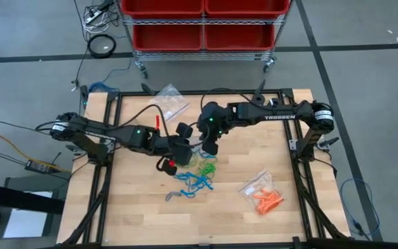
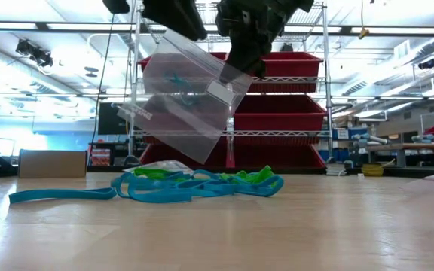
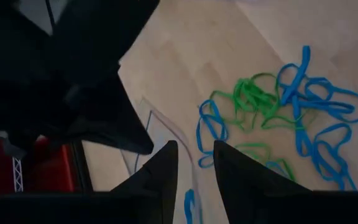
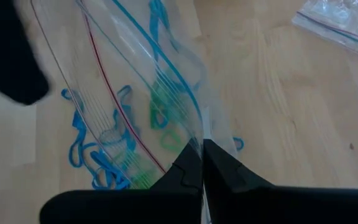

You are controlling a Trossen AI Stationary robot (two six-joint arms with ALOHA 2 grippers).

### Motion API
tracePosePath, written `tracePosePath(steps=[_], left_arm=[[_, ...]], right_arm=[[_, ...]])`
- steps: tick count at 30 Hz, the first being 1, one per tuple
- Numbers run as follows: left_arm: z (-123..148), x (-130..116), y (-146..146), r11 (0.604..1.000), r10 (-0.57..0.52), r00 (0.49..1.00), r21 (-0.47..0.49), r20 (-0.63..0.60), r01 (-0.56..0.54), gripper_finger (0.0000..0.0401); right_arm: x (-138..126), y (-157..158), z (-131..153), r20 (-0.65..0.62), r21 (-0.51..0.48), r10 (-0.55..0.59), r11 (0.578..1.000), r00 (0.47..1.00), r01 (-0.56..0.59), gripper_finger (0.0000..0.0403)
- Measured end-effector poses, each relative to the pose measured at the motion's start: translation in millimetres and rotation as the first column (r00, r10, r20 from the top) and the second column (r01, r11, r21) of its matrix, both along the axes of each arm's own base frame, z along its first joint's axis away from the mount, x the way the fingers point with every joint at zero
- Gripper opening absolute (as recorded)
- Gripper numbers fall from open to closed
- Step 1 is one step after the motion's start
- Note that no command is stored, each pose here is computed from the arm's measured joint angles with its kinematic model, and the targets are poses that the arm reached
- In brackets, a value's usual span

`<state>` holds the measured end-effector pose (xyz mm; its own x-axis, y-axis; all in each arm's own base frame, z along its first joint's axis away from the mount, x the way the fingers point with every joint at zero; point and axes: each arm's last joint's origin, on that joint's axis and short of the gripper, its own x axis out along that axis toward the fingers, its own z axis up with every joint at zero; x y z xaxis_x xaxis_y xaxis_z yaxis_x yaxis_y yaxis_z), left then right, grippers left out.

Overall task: Sort rubber bands
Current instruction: Put the blue rubber band into the transparent zip bag

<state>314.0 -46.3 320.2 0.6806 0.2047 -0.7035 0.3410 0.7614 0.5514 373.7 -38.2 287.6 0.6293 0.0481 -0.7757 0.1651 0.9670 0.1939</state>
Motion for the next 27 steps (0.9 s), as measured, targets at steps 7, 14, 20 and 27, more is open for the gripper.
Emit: tracePosePath(steps=[7, 14, 20, 27], left_arm=[[-14.8, 4.2, 15.4, 0.997, -0.003, 0.994, -0.078, -0.111, -0.005, 0.0113], [-35.7, 13.6, 21.5, 0.998, 0.054, 0.978, -0.029, -0.203, -0.061, 0.0107], [-34.4, 15.7, 21.9, 0.987, 0.122, 0.979, 0.126, -0.166, -0.102, 0.0051], [-34.4, 14.0, 14.2, 0.977, 0.095, 0.979, 0.208, -0.183, -0.056, 0.0007]], right_arm=[[0.4, 0.0, 0.3, 0.005, 0.005, -0.003, 1.0, 1.0, 0.003, 0.0], [0.9, 0.0, 0.9, 0.013, 0.005, -0.003, 1.0, 1.0, 0.003, 0.0], [0.3, 0.5, 0.5, 0.007, 0.016, 0.006, 1.0, 1.0, -0.006, 0.0], [1.0, 2.0, 1.2, 0.022, 0.047, 0.047, 0.998, 0.999, -0.048, 0.0]])
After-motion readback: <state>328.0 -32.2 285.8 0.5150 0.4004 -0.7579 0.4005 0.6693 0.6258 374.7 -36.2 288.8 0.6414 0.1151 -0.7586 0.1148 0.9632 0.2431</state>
